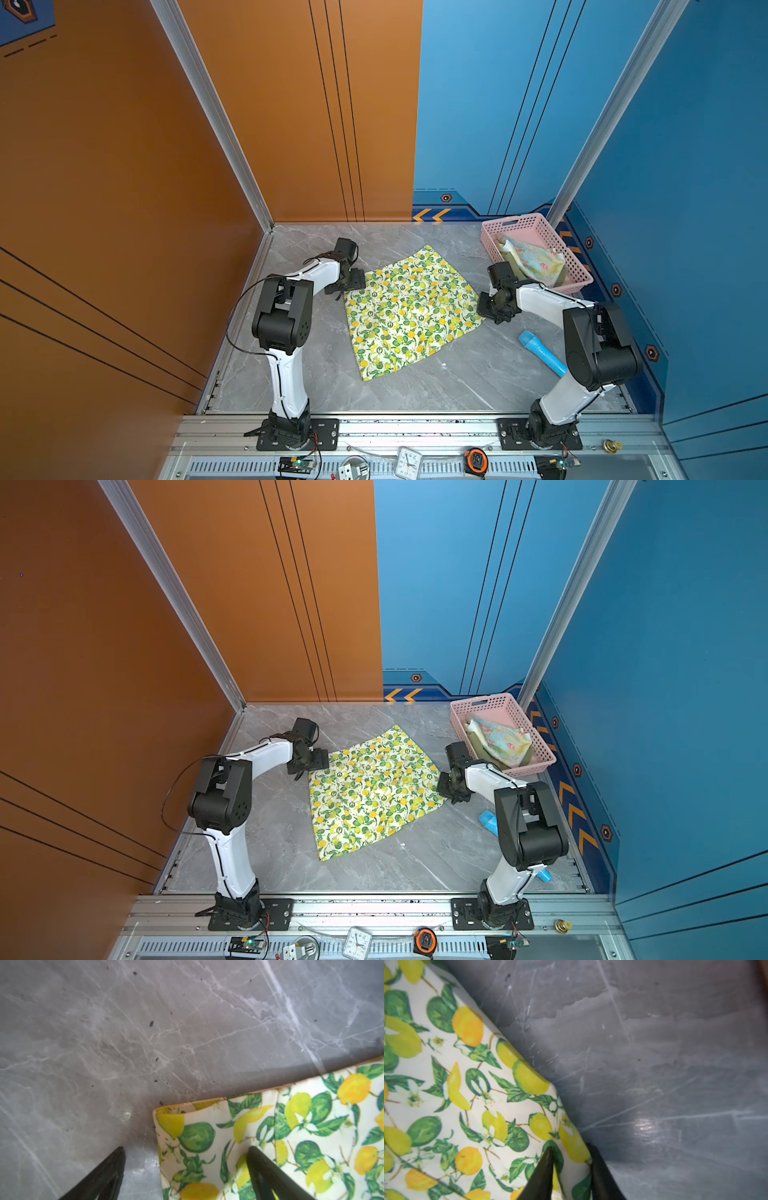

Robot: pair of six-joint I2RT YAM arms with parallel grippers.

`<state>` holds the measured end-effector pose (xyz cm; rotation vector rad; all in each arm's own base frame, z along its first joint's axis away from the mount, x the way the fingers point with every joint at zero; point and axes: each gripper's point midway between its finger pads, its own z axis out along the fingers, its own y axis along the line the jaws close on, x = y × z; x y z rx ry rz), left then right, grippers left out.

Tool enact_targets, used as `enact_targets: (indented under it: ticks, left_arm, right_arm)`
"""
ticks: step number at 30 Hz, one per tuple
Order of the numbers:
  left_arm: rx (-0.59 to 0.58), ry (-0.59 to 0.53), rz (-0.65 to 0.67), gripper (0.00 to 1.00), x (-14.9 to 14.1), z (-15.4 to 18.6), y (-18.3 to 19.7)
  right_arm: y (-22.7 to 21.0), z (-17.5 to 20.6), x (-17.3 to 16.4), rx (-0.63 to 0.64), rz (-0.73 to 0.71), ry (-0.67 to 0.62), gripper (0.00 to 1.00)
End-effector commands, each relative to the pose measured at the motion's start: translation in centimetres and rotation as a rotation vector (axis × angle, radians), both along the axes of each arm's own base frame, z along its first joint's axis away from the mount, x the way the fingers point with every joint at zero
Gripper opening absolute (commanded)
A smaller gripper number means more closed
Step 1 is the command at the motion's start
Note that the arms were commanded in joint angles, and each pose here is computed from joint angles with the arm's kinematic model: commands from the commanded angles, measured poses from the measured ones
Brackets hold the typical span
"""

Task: Fold and stack skirts
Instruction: Smooth out the skirt at the center of the table.

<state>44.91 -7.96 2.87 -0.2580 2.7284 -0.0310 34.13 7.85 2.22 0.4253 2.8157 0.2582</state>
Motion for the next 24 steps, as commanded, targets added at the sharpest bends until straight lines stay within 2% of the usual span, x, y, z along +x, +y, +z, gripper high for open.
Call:
enact_targets:
  ticks: [1,10,15,18,19,22,24]
  left_arm:
    - [0.03,0.011,-0.024,0.91,-0.7,0.3,-0.1]
    - [0.044,0.03,-0.023,0.88,-0.7,-0.8,0.0]
    - [0.042,0.03,-0.023,0.87,-0.6,-0.9,0.0]
    - [0.039,0.027,-0.025,0.87,-0.6,-0.8,-0.1]
    - [0.038,0.027,-0.026,0.87,-0.6,-0.8,-0.2]
    - [0.035,0.023,-0.03,0.87,-0.7,-0.6,-0.3]
    - [0.037,0.017,-0.031,0.88,-0.7,-0.3,-0.3]
  right_arm:
    - [0.6,2.4,1.0,0.043,-0.005,-0.086,0.01]
    - [1.8,10.2,2.5,-0.066,0.038,-0.266,0.0]
    - [2.6,13.0,2.9,-0.116,0.064,-0.317,0.0]
    - [2.7,13.5,2.9,-0.142,0.071,-0.323,0.01]
    - [2.5,13.3,2.9,-0.15,0.068,-0.314,0.07]
    - [1.3,12.9,2.5,-0.205,0.049,-0.29,0.56]
    - [0.4,13.1,2.3,-0.24,0.033,-0.289,0.75]
